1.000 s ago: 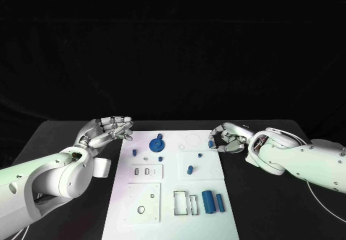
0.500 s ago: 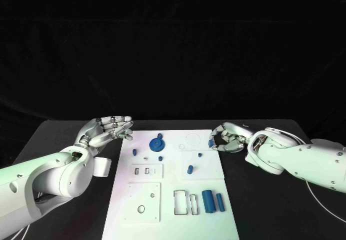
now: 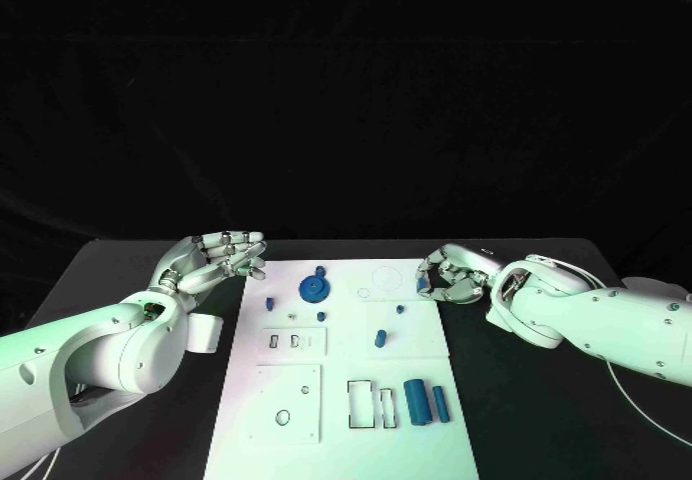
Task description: Assemble the parts on the task board
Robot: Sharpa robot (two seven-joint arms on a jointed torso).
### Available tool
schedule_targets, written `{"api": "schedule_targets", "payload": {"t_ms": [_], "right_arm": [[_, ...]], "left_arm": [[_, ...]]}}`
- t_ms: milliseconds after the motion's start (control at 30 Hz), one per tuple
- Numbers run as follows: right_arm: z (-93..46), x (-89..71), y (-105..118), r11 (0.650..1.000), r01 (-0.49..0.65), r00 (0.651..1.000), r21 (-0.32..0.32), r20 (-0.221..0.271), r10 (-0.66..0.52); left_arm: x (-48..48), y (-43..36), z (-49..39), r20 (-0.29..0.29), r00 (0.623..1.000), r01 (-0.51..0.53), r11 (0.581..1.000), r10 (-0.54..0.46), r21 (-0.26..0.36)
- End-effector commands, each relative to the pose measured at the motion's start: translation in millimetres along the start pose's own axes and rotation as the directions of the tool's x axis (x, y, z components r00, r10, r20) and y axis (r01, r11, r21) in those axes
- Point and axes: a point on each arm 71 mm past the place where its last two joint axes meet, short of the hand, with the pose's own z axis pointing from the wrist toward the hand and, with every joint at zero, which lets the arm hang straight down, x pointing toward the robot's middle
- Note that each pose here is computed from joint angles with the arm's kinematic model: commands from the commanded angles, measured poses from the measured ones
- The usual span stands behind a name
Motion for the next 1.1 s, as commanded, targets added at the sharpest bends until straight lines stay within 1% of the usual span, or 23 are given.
{"api": "schedule_targets", "payload": {"t_ms": [33, 300, 467, 633, 900, 1100], "right_arm": [[0.4, 1.0, 0.1, 1.000, 0.006, 1.000, 0.003, -0.001, -0.006], [1.0, 1.5, 0.3, 1.000, 0.010, 1.000, 0.007, 0.001, -0.010], [1.2, 1.4, 1.2, 1.000, 0.013, 1.000, 0.007, 0.010, -0.013], [1.5, 0.5, 3.9, 1.000, 0.008, 0.999, -0.001, 0.035, -0.008], [-0.3, -2.2, 10.5, 1.000, -0.004, 0.995, 0.002, 0.096, 0.004], [-3.3, -1.4, 24.3, 0.999, -0.040, 0.993, 0.006, 0.109, 0.039]], "left_arm": [[2.3, -1.6, 0.4, -0.019, 1.000, 0.005, 1.000, -0.005, 0.009], [2.2, -1.6, 0.2, -0.020, 1.000, 0.003, 1.000, -0.003, 0.009], [1.9, -1.7, 0.1, -0.019, 1.000, 0.002, 1.000, -0.002, 0.009], [1.7, -1.7, 0.0, -0.018, 1.000, 0.002, 1.000, -0.002, 0.008], [1.3, -1.6, 0.1, -0.017, 1.000, 0.001, 1.000, -0.001, 0.008], [1.2, -1.4, 0.4, -0.018, 1.000, 0.001, 1.000, -0.001, 0.007]]}}
